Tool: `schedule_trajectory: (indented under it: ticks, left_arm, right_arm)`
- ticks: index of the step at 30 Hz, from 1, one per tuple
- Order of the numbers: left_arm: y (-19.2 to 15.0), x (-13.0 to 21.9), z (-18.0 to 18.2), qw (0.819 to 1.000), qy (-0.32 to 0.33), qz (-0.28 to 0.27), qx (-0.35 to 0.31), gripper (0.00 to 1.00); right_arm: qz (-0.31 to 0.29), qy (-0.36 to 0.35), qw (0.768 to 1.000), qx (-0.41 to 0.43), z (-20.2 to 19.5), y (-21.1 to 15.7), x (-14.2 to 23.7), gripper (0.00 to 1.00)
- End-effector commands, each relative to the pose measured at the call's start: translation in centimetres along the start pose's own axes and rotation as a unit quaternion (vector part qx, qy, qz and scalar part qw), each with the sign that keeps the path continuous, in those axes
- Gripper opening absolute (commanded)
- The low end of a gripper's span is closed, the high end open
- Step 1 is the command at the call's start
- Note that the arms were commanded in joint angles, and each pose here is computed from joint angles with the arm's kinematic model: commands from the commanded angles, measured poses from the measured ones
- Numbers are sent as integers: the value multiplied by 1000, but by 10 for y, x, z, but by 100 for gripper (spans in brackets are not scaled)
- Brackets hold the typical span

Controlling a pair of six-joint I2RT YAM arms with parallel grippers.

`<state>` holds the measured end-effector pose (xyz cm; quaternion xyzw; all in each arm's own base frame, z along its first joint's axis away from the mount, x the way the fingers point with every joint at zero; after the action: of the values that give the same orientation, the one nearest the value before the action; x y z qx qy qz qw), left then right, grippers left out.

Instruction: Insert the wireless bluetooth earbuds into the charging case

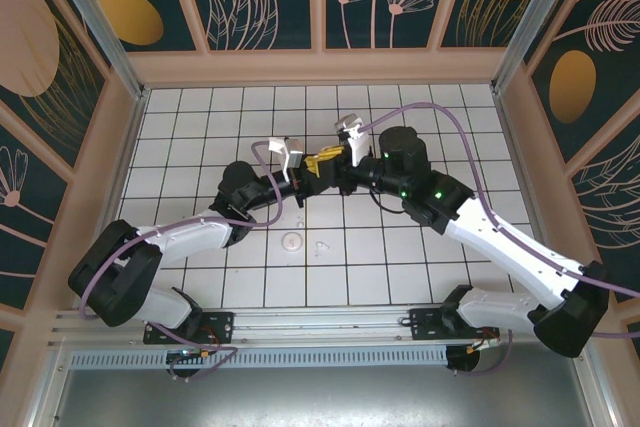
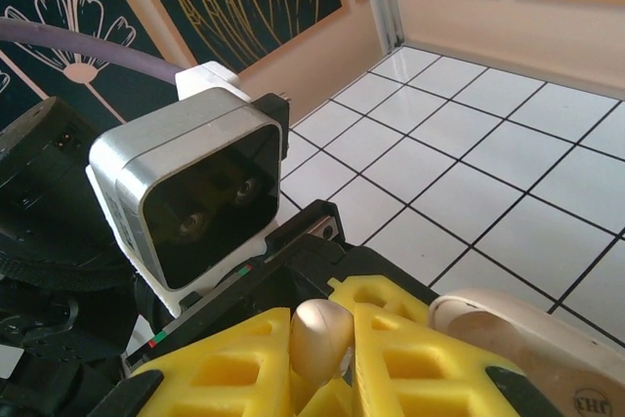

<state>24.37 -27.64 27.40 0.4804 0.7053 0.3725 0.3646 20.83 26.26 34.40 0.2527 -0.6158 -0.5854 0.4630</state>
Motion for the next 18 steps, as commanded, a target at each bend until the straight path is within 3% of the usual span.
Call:
schedule_trajectory:
  ticks: [1,5,10,14,18]
  left_arm:
    - [41,-1,-26,995,-37,-64,-63,12]
    - [33,-1,-16,997,-10,-52,-58,12]
    - [13,4,1,997,44,-25,-52,12]
    - [-5,11,18,995,92,-2,-31,11]
    - [-22,23,24,992,120,15,-24,11]
  right_arm:
    - [34,-27,999,-20,-7,-19,9,19]
    - [-6,-26,999,-32,-14,2,19,19]
    - [0,-25,998,-61,-28,8,28,19]
    - [27,-19,996,-88,-36,2,34,19]
    - [95,-17,985,-142,-46,-22,32,19]
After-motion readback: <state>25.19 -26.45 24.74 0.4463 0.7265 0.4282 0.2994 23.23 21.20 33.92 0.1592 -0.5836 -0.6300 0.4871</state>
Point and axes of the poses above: each hand's point on the last joint's axis, 136 mm out from that joint toward the fingers, its own x axis back along the fingers, its own z axis along the line the jaws close on, y = z × x, the point moved 6 cm from there along x, back along the fingers, and after that the axes turned 11 degrees about x, right-handed, at the moved point
